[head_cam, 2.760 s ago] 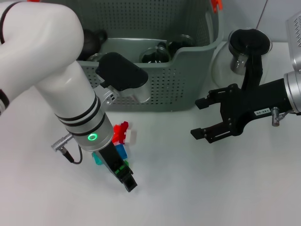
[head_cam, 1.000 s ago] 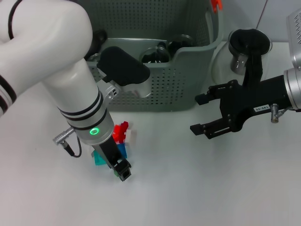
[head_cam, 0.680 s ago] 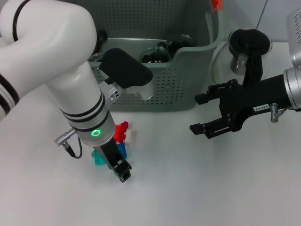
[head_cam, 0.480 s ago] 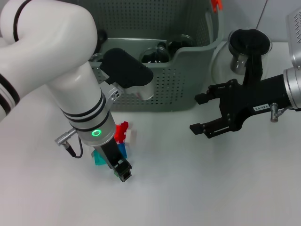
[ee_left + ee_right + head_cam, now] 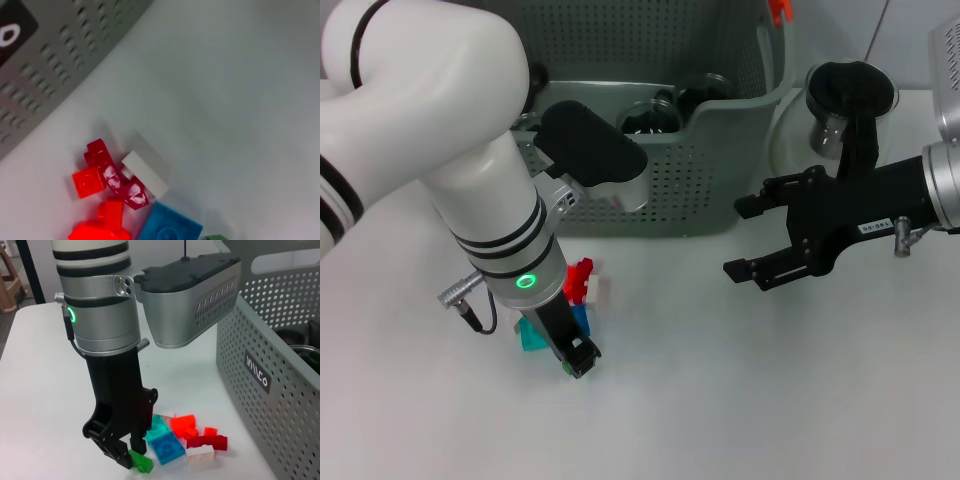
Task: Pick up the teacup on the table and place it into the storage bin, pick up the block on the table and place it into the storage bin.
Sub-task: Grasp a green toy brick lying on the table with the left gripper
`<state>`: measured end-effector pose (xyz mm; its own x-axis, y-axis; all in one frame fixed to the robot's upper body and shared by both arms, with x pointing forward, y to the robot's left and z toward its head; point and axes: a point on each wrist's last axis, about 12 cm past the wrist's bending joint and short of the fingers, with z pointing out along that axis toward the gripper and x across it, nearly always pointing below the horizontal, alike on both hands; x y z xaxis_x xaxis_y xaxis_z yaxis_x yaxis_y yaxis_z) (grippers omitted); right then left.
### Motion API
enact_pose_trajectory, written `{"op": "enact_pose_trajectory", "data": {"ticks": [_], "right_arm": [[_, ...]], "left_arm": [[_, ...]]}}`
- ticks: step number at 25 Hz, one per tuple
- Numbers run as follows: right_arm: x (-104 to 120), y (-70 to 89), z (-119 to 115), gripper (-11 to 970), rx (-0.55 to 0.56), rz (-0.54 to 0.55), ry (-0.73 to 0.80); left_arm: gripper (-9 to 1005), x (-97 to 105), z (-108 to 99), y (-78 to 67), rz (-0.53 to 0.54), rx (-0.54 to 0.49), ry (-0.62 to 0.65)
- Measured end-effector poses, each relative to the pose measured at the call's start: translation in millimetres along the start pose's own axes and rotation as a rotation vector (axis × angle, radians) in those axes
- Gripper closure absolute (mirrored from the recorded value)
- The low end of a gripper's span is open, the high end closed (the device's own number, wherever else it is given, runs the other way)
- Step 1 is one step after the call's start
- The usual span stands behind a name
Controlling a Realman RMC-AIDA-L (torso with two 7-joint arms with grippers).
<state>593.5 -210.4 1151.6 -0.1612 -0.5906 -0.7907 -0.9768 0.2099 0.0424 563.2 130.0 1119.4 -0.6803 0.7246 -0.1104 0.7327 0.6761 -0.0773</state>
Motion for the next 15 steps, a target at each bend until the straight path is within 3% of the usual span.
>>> {"op": "enact_pose_trajectory", "data": {"ticks": [15], "right_arm": [[-0.3, -0.1, 0.0, 82, 0.000, -0.001, 0.000]], "left_arm": [[755, -0.5, 1.7, 0.5, -0.006, 0.009, 0.009]]}}
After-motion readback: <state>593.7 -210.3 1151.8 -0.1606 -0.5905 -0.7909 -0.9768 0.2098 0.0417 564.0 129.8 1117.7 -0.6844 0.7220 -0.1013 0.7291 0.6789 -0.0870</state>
